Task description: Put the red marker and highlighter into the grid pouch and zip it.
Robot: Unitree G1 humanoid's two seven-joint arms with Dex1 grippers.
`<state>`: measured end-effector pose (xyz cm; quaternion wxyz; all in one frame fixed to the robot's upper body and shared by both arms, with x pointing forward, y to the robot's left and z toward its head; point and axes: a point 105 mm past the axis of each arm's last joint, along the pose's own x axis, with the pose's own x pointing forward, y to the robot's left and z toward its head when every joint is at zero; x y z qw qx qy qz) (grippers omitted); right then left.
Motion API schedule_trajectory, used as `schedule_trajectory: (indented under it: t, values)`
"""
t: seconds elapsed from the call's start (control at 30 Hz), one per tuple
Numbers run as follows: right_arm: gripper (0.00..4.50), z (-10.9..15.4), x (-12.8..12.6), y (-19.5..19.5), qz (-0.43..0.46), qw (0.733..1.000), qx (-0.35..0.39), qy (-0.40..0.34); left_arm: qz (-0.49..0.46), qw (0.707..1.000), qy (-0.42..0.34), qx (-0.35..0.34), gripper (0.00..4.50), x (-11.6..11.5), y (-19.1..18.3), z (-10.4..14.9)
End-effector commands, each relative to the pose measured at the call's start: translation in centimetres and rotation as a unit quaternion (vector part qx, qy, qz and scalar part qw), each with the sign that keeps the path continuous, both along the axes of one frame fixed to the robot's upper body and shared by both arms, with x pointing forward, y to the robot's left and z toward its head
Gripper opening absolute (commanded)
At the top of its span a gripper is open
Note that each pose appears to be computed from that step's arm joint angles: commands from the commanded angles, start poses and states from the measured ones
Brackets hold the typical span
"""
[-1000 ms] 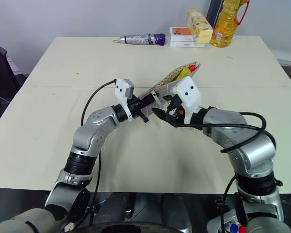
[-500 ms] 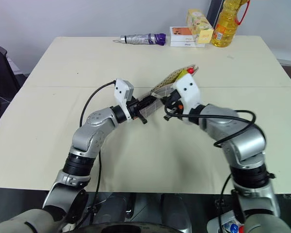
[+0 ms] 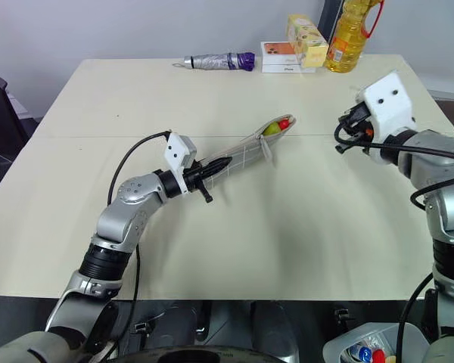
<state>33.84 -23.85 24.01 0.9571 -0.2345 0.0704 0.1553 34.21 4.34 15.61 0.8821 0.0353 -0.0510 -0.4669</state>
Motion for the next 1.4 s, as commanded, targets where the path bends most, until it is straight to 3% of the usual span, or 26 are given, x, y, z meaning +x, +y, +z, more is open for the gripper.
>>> schedule_trajectory:
  t: [0.03,0.13,0.27,0.63,0.73,0.9,1.4]
  values:
    - [0.31,0.7,-1.3,3.6,0.091,0.995,0.033,-0.003,0.003,1.000,0.007,0.001,0.00,-0.2,0.4,-0.3]
    - [1.42,-0.5,-2.1,6.1,0.137,0.988,0.063,0.019,-0.002,1.000,0.010,-0.008,0.00,-0.4,0.2,0.0]
    - [3.45,-2.0,-1.8,8.0,0.138,0.985,0.098,0.030,-0.006,1.000,0.012,-0.015,0.00,-0.5,0.0,0.3]
    - [3.45,-3.9,-0.5,10.1,0.135,0.975,0.166,0.059,-0.023,0.999,0.012,-0.025,0.00,-1.0,-0.5,0.8]
    - [2.55,-4.3,-0.1,10.3,0.126,0.974,0.179,0.063,-0.025,0.999,0.011,-0.025,0.00,-1.2,-0.5,0.8]
    - [0.02,-4.2,0.1,9.9,0.113,0.975,0.181,0.060,-0.025,0.999,0.010,-0.019,0.00,-1.3,-0.4,0.5]
    - [0.02,0.4,0.8,2.9,0.016,0.998,0.065,-0.004,-0.023,0.994,-0.033,0.103,0.00,-1.4,1.4,-3.2]
